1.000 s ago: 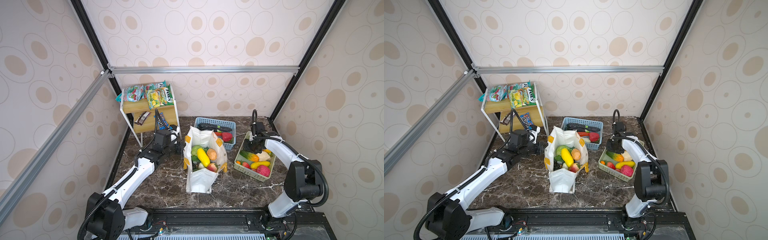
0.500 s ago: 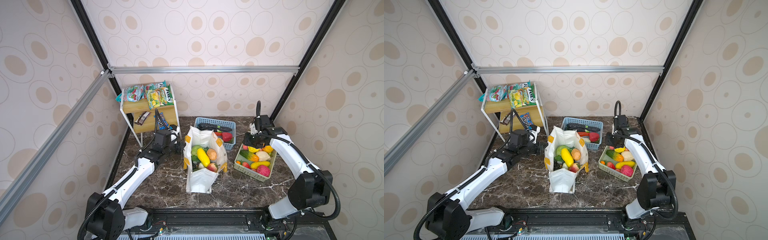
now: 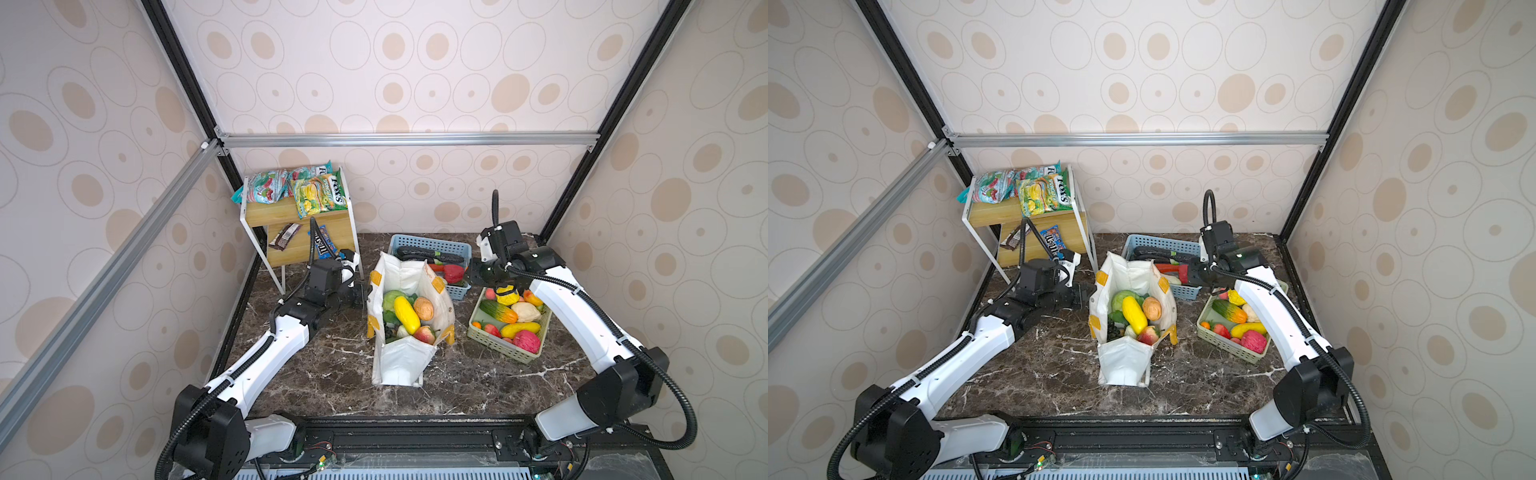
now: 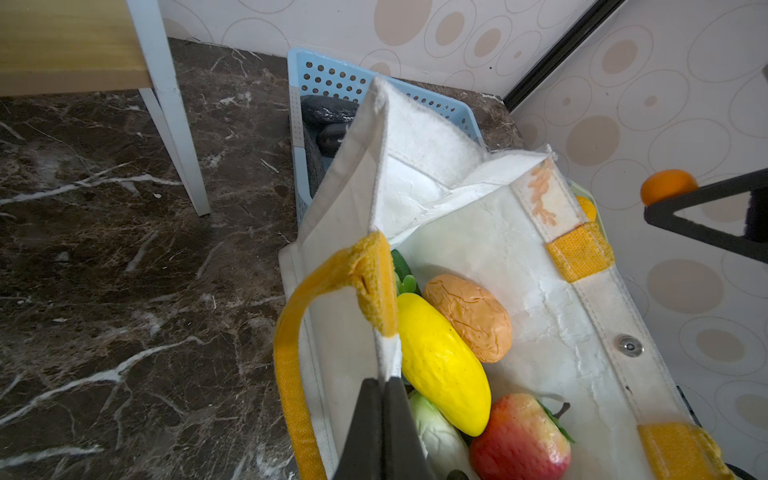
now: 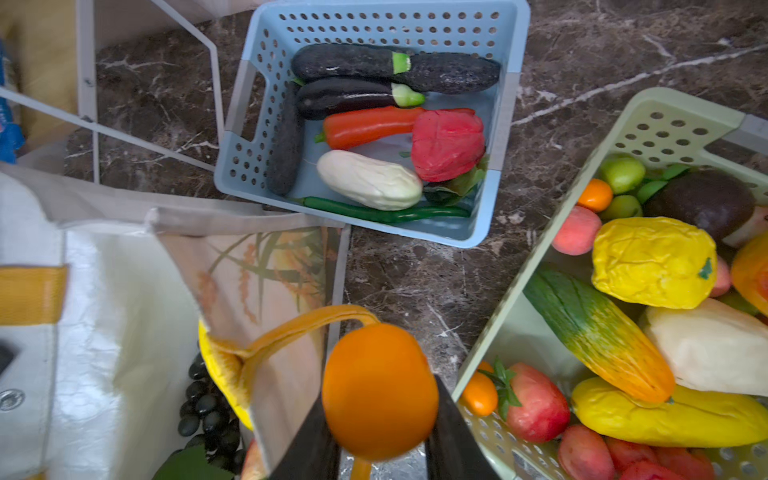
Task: Place the food into the grocery bag and tie it
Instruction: 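Carry the small orange with the right gripper over the white bag, then lower the orange into the bag beside the cabbage and open the right gripper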
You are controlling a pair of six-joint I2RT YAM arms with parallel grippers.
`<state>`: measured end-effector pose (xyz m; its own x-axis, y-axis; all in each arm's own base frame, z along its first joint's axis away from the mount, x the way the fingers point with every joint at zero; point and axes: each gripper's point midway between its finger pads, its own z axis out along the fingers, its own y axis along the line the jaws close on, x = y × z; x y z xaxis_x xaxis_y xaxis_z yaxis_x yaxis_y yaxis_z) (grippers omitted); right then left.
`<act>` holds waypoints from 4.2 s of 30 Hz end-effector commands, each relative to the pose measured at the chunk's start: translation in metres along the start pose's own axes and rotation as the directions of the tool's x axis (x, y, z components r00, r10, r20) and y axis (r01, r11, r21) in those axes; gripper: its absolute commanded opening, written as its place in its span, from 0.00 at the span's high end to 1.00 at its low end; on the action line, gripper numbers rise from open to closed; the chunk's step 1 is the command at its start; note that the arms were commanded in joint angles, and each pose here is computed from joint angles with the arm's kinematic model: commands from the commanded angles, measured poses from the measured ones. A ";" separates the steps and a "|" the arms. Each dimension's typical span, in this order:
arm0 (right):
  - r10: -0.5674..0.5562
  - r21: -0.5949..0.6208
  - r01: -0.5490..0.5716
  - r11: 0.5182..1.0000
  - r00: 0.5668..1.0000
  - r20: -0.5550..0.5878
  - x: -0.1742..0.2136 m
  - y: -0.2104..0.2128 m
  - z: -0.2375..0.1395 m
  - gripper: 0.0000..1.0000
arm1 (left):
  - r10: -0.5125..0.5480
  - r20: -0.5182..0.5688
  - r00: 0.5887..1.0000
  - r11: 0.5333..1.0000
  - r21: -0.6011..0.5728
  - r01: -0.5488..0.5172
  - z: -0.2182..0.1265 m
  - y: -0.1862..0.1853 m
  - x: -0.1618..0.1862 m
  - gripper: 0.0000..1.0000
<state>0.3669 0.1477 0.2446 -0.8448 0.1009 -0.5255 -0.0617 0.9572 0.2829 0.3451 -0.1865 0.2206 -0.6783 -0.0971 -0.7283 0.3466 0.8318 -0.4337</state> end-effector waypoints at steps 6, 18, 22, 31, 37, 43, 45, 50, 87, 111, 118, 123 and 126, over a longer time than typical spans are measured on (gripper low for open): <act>-0.026 -0.041 0.027 0.999 0.999 0.033 0.001 0.036 -0.027 0.66 | 0.004 0.041 0.999 1.000 0.008 -0.004 -0.003 -0.003 -0.015 1.00; -0.087 -0.128 0.087 0.988 0.996 0.007 0.016 0.091 -0.023 0.65 | 0.002 0.042 0.999 1.000 0.012 -0.003 -0.002 -0.003 -0.014 1.00; -0.125 -0.159 0.120 0.980 0.992 -0.022 0.026 0.113 -0.011 0.65 | 0.003 0.043 0.999 1.000 0.017 -0.004 -0.003 -0.005 -0.016 1.00; -0.188 -0.190 0.169 0.967 0.979 -0.085 0.046 0.147 0.020 0.65 | 0.012 0.040 0.999 1.000 0.012 -0.012 -0.006 -0.005 -0.016 1.00; -0.211 -0.186 0.187 0.964 0.970 -0.119 0.059 0.158 0.042 0.65 | 0.016 0.041 0.999 1.000 0.011 -0.016 -0.007 -0.005 -0.015 1.00; -0.237 -0.161 0.214 0.963 0.962 -0.136 0.071 0.165 0.066 0.65 | 0.014 0.041 0.999 1.000 0.015 -0.014 -0.007 -0.005 -0.013 1.00; -0.240 -0.149 0.219 0.964 0.960 -0.141 0.074 0.166 0.074 0.65 | 0.011 0.042 0.999 1.000 0.015 -0.012 -0.008 -0.004 -0.011 1.00; -0.234 -0.131 0.216 0.967 0.962 -0.142 0.082 0.166 0.094 0.65 | 0.006 0.039 0.999 1.000 0.015 -0.007 -0.011 -0.003 -0.005 1.00; -0.259 -0.115 0.250 0.961 0.963 -0.068 0.123 0.176 0.151 0.65 | -0.025 0.072 0.997 0.999 0.026 0.024 -0.018 -0.005 -0.007 1.00; -0.316 -0.182 0.275 0.944 0.914 -0.255 0.182 0.179 0.177 0.62 | 0.000 0.073 0.997 0.999 0.052 -0.004 -0.018 -0.014 -0.015 1.00; -0.264 -0.175 0.219 0.960 0.917 -0.299 0.183 0.183 0.188 0.62 | 0.003 0.073 0.997 0.998 0.059 -0.007 -0.020 -0.016 -0.016 1.00; -0.192 -0.164 0.140 0.977 0.908 -0.372 0.194 0.177 0.204 0.62 | 0.001 0.072 0.997 0.998 0.058 -0.006 -0.021 -0.016 -0.015 1.00; -0.171 -0.176 0.108 0.979 0.900 -0.400 0.201 0.177 0.209 0.61 | -0.002 0.075 0.997 0.999 0.053 -0.002 -0.022 -0.015 -0.015 1.00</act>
<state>0.3157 0.3998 0.0576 -0.9241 -0.1856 -0.3341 -0.3062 0.8826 0.3568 0.3314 -0.1849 0.2234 -0.6769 -0.1301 -0.7245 0.3491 0.8098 -0.4716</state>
